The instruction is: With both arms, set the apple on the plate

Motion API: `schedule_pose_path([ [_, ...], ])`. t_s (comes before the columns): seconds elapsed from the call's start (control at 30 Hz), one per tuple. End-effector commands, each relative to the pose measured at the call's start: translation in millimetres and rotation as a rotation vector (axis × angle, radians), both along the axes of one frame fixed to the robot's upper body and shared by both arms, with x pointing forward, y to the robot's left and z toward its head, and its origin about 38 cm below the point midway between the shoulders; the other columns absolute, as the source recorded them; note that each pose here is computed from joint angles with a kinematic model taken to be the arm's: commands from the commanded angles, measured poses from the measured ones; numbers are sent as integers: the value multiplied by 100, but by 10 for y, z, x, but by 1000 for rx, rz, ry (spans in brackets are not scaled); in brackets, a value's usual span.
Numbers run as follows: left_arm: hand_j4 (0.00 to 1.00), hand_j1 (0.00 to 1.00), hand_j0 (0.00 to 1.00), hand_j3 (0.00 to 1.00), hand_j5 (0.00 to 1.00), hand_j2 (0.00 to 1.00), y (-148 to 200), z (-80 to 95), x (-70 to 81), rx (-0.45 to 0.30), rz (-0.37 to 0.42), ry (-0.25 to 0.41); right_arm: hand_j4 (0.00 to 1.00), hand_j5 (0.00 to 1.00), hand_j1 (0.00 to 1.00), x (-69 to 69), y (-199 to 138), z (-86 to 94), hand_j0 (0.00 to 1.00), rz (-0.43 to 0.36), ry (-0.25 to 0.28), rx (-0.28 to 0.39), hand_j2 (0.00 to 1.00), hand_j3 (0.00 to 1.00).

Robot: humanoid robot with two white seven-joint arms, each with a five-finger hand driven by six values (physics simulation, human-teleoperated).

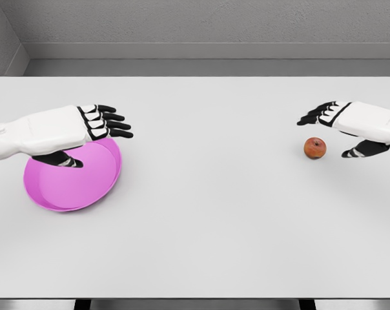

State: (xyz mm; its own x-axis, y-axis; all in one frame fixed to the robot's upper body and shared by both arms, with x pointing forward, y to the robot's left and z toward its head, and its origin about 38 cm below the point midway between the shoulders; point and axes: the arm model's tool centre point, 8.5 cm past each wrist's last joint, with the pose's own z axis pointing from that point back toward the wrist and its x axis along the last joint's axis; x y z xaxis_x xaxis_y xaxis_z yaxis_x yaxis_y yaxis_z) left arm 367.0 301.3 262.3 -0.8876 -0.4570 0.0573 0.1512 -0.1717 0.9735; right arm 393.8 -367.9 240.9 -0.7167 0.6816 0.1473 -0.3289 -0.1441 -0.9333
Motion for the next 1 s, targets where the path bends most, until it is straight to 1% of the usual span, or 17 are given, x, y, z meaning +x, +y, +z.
schedule_pose_path([
  [0.0,100,100,100,100,100,100,-1,-13,-2,-6,1,8,99,99,99,27,-19,-65,99,-16,18,24,99,99],
  [0.1,100,100,100,100,100,100,-5,-33,-19,-3,-1,14,100,100,100,39,-52,-86,100,-27,25,24,100,100],
  [0.13,100,100,100,100,100,100,-9,-37,-19,-2,-3,14,100,100,100,49,-71,-127,100,-35,37,24,100,100],
  [0.17,100,100,100,100,100,100,-6,-47,-21,9,-3,19,100,100,100,58,-73,-209,100,-40,59,27,100,100],
  [0.2,100,100,100,100,100,100,-6,-62,-26,31,-6,30,100,100,100,77,-78,-264,100,-49,74,45,100,100],
  [0.3,100,100,100,100,100,100,-58,-69,-8,57,-19,39,100,100,100,87,-75,-331,100,-51,94,51,100,100],
  [0.43,100,100,100,100,100,100,-61,-72,-7,62,-20,42,100,100,100,151,-113,-425,100,-80,114,73,100,100],
  [0.5,100,100,100,100,100,100,-111,-96,-8,56,-32,47,100,100,100,186,-76,-524,100,-81,139,79,100,100],
  [0.53,100,100,100,100,100,100,-143,-132,-6,88,-43,64,100,100,100,213,-89,-564,100,-93,147,90,100,100],
  [0.57,100,100,100,100,100,100,-159,-154,-8,103,-48,74,100,100,100,222,-84,-586,100,-96,152,95,100,100],
  [0.63,100,100,100,100,100,100,-185,-153,6,97,-52,72,100,100,100,235,-97,-640,100,-108,163,104,100,100],
  [0.67,100,100,100,100,100,100,-179,-129,14,94,-49,65,100,100,100,258,-75,-690,100,-112,174,115,100,100],
  [0.7,100,100,100,100,100,100,-174,-149,6,94,-48,70,100,100,100,275,-44,-759,100,-113,190,122,100,100],
  [0.77,100,100,100,100,100,100,-165,-128,11,92,-44,64,100,100,100,286,-35,-790,100,-117,198,137,100,100],
  [0.8,100,100,100,100,100,100,-161,-131,10,92,-43,65,100,100,100,303,-48,-762,100,-121,196,149,100,100],
  [0.87,100,100,100,100,100,100,-157,-123,12,90,-41,63,100,100,100,345,-110,-720,100,-142,204,212,100,100],
  [0.97,100,100,100,100,100,100,-156,-118,14,90,-41,61,100,100,100,364,-143,-720,100,-153,206,211,100,100],
])
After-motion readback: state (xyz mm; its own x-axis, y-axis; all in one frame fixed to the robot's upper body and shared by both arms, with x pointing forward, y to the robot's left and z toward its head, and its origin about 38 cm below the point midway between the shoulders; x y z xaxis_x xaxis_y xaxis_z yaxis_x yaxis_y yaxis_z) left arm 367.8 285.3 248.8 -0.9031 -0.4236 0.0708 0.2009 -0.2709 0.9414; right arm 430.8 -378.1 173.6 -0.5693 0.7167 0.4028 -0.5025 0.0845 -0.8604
